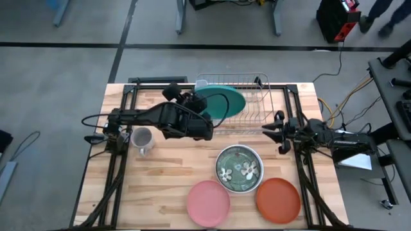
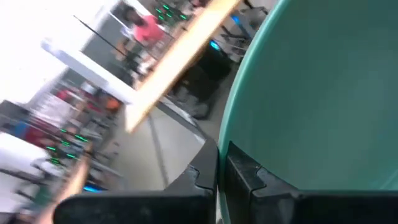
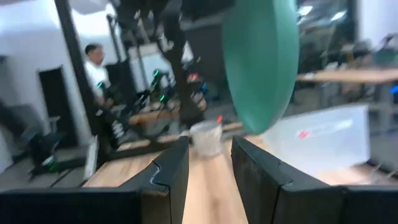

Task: Sort dishes
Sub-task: Put the green plate in the dish rack

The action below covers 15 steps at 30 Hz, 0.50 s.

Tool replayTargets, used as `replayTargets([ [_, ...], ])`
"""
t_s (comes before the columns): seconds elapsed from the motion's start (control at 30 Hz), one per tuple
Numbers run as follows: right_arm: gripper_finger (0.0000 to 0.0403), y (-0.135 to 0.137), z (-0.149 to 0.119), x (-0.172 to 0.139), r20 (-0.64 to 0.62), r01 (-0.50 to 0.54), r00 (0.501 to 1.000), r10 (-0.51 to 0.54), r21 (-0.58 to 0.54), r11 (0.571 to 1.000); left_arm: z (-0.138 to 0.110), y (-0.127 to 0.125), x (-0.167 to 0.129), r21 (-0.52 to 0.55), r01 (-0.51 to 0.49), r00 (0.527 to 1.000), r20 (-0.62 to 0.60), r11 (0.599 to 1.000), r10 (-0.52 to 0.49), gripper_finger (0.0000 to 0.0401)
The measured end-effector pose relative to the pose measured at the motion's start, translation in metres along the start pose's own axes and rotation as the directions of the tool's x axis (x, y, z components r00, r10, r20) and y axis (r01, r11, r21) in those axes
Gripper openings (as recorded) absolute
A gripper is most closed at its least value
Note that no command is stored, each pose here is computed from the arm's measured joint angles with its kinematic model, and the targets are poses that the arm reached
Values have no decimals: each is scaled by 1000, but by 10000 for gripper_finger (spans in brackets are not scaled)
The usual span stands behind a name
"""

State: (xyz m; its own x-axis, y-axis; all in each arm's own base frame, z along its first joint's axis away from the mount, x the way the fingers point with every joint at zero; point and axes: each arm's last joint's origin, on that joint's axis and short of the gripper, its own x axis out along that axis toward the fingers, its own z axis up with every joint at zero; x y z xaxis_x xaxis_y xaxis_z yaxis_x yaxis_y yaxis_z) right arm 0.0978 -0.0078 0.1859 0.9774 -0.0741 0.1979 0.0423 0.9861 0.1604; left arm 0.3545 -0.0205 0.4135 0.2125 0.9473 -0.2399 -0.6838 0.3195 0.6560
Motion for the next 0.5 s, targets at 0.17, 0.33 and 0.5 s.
replayTargets([
  [0.17, 102, -3, 10, -1, 121, 161, 981, -149, -93, 983, 1, 12, 7, -42, -44, 999, 0, 998, 45, 0],
  [0.33, 98, -3, 34, -1, 173, 298, 946, -272, -143, 944, 2, 30, 9, -112, -59, 998, -4, 992, 59, 0],
  [0.5, 103, -2, 62, 8, 122, 374, 927, -356, -212, 903, 2, 43, 17, -178, -84, 996, -21, 980, 81, 0],
])
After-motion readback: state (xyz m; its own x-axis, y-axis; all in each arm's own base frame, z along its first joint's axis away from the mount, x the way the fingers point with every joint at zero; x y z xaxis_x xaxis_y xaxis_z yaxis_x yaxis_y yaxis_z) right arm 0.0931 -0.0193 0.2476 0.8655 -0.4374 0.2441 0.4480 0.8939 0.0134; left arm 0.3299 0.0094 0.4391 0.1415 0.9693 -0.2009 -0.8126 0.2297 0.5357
